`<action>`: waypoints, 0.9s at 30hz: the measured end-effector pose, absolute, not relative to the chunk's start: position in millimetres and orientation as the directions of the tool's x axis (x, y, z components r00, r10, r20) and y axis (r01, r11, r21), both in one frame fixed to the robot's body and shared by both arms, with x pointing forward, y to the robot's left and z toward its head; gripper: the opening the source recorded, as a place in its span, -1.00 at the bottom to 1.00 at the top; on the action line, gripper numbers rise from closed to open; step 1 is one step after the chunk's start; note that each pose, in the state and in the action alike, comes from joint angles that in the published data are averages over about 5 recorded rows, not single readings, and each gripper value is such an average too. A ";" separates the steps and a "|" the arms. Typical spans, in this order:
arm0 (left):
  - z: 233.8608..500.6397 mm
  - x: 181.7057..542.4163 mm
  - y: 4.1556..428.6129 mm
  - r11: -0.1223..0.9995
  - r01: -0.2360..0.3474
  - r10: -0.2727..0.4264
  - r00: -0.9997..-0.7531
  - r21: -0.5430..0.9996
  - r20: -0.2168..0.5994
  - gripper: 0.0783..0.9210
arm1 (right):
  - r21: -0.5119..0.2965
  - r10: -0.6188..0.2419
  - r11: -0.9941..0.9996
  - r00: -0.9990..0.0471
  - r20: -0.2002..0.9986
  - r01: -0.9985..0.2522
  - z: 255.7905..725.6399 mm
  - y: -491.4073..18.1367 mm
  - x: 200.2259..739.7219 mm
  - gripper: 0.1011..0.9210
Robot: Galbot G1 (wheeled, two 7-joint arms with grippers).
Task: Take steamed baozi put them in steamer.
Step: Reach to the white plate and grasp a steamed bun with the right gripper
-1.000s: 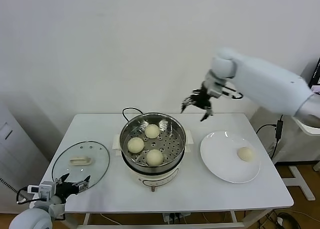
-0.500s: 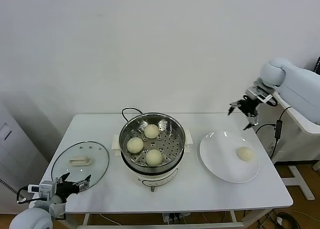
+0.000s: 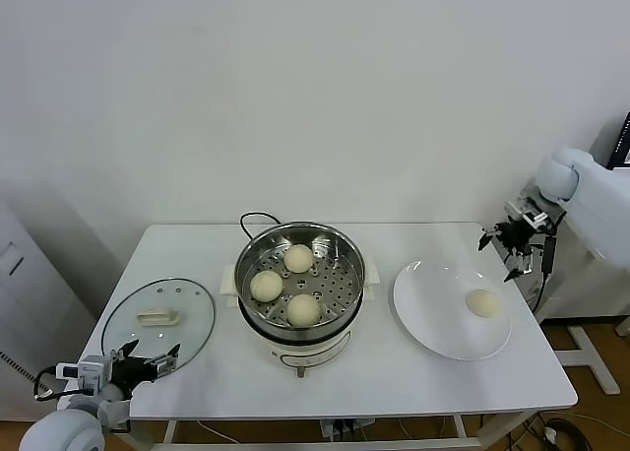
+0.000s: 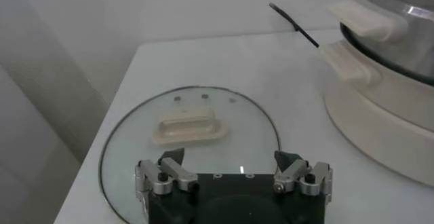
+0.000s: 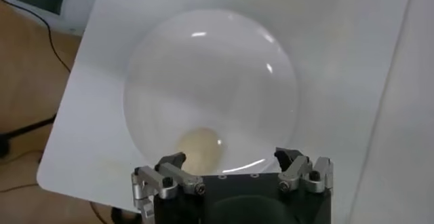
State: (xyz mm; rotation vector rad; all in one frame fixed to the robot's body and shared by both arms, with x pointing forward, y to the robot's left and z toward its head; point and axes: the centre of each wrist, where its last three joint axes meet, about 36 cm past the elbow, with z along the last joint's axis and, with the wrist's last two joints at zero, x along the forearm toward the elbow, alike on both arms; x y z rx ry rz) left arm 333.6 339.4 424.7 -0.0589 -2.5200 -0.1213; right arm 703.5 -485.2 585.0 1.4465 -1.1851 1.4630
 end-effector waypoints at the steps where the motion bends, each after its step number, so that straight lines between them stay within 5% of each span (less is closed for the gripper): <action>1: 424.8 333.5 339.4 0.995 0.070 0.015 -0.814 0.074 0.581 0.77 | -0.102 -0.093 -0.289 -0.079 0.993 -0.952 579.6 -486.1 703.7 0.76; 27: 423.7 330.9 335.4 0.995 0.076 0.021 -0.810 0.069 0.586 0.77 | -0.108 -0.077 -0.223 -0.092 0.993 -0.969 486.4 -495.5 698.5 0.76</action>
